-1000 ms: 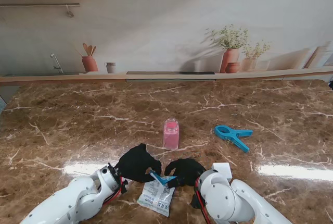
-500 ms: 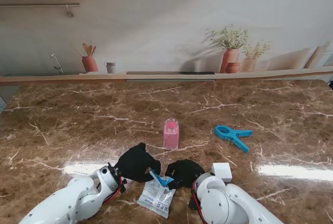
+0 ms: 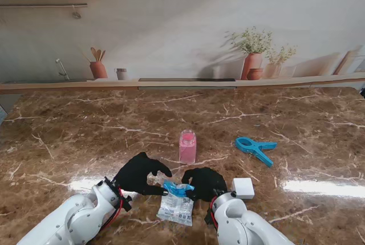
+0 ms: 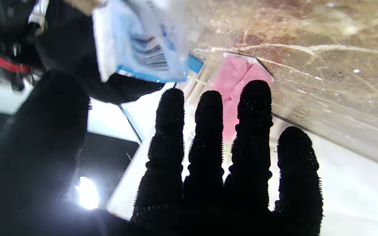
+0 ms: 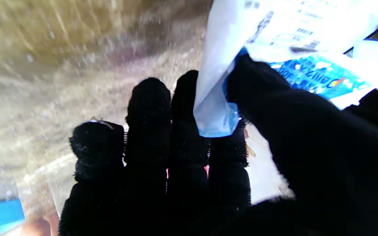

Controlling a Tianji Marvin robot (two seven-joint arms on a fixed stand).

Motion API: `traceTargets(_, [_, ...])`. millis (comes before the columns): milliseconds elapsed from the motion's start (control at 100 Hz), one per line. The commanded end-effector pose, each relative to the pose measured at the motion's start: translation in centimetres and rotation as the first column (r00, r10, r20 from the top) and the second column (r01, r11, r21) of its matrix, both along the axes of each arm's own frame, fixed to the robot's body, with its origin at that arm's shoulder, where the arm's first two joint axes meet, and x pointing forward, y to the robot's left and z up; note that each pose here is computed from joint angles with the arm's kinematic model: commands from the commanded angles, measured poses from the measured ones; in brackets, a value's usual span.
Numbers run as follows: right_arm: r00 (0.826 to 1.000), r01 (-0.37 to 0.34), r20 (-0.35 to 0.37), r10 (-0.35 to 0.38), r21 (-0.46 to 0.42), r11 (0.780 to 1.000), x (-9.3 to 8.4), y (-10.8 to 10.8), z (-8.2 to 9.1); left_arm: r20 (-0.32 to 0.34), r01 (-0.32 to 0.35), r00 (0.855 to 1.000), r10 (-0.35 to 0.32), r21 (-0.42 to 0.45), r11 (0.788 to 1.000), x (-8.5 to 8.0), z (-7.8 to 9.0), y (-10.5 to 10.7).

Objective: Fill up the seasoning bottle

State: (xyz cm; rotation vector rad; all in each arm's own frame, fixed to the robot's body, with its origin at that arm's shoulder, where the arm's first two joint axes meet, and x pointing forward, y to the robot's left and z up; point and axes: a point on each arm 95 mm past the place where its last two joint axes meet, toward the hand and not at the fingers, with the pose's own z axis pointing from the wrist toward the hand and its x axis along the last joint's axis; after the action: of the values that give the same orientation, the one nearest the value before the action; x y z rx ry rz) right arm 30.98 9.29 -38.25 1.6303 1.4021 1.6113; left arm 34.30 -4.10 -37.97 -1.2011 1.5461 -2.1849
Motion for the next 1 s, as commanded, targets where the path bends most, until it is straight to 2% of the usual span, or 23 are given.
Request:
traceTargets(0, [1.000, 0.000, 0.002, 0.000, 0.000, 1.000, -0.6, 0.4, -0.7, -0.005, -0.013, 1.000, 0.013, 0.003, 1.000, -0.6, -0.3, -0.5])
traceTargets(70, [0.998, -0.008, 0.060, 0.008, -0.003, 1.000, -0.7, 0.6, -0.6, -0.039, -0.035, 0.999, 0.034, -0.018, 0.999, -0.6, -0.3, -0.6])
traceTargets(130, [0.996, -0.018, 0.083, 0.017, 0.012, 1.000, -0.8, 0.9, -0.5, -0.051, -0.050, 0.998, 0.048, -0.021, 0.999, -0.5, -0.4, -0.8])
traceTargets(400, [0.990, -0.034, 0.136, 0.022, 0.083, 0.996, -1.3, 1.3, 0.2, -0.133, -0.019, 0.991, 0.029, 0.077, 0.997, -0.4, -1.7, -1.3])
traceTargets(520, [0.992, -0.025, 0.126, 0.011, 0.109, 0.994, -1.3, 1.0, 0.1, -0.148, -0.021, 0.989, 0.031, 0.066, 0.998, -0.3, -2.2, -1.4])
traceTargets(600, [0.995, -0.010, 0.102, -0.005, 0.139, 0.990, -1.4, 0.9, 0.0, -0.127, -0.051, 0.990, 0.055, 0.031, 0.998, -0.1, -2.5, -1.6])
traceTargets(720, [0.997, 0.017, 0.075, -0.030, 0.169, 0.986, -1.6, 0.6, -0.1, -0.165, -0.075, 0.984, 0.073, -0.010, 0.997, 0.1, -3.1, -1.6])
traceTargets(850, [0.997, 0.044, 0.048, -0.052, 0.144, 0.989, -1.8, -0.2, -0.2, -0.178, -0.086, 0.981, 0.081, -0.022, 0.996, 0.2, -3.5, -1.7])
traceTargets(990, [1.000, 0.024, -0.012, -0.023, 0.116, 0.993, -2.1, -0.5, 0.0, -0.179, -0.076, 0.981, 0.069, -0.033, 0.997, 0.1, -3.7, -2.1])
